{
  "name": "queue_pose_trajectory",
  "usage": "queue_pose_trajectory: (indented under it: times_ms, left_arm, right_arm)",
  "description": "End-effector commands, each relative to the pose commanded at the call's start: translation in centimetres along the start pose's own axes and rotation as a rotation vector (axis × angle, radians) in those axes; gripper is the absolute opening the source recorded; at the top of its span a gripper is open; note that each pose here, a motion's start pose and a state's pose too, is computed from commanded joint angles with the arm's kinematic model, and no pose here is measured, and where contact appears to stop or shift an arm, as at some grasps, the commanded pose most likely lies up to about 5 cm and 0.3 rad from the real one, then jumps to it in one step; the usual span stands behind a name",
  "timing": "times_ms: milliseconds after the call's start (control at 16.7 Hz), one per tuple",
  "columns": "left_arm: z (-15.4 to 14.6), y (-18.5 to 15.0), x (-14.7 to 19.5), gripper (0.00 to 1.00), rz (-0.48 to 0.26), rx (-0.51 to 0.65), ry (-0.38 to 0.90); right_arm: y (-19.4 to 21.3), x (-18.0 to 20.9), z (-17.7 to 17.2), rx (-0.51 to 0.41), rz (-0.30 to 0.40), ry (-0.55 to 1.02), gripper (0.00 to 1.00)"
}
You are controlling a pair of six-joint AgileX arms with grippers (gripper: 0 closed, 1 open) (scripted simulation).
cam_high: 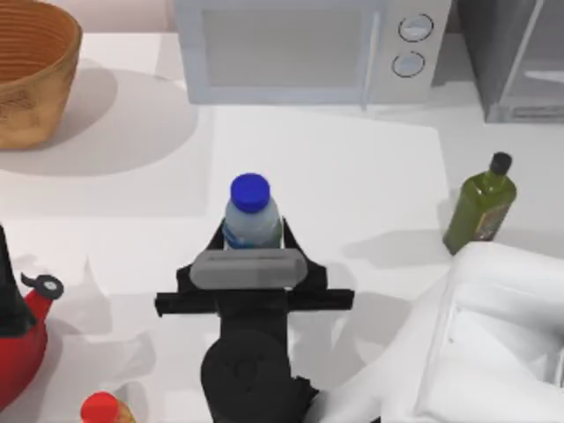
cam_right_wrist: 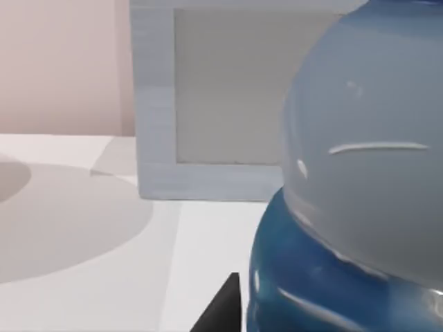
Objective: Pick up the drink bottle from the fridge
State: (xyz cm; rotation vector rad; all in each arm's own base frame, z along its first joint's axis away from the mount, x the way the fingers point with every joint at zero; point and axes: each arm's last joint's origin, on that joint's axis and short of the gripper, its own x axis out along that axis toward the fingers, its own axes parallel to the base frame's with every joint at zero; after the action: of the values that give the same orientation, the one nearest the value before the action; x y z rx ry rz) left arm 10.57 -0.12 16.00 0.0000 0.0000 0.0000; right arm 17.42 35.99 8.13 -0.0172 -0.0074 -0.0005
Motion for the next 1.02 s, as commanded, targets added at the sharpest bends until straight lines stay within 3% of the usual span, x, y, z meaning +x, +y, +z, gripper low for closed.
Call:
queue_pose_trajectory:
  times_ms: [720,1020]
  left_arm:
    - [0.0,0.0,0.0,1.0,0.0,0.0,0.0]
    - [0.0,0.0,0.0,1.0,0.0,0.0,0.0]
  right_arm:
    - [0.0,0.0,0.0,0.0,0.0,0.0,0.98]
    - [0.0,0.0,0.0,0.0,0.0,0.0,1.0]
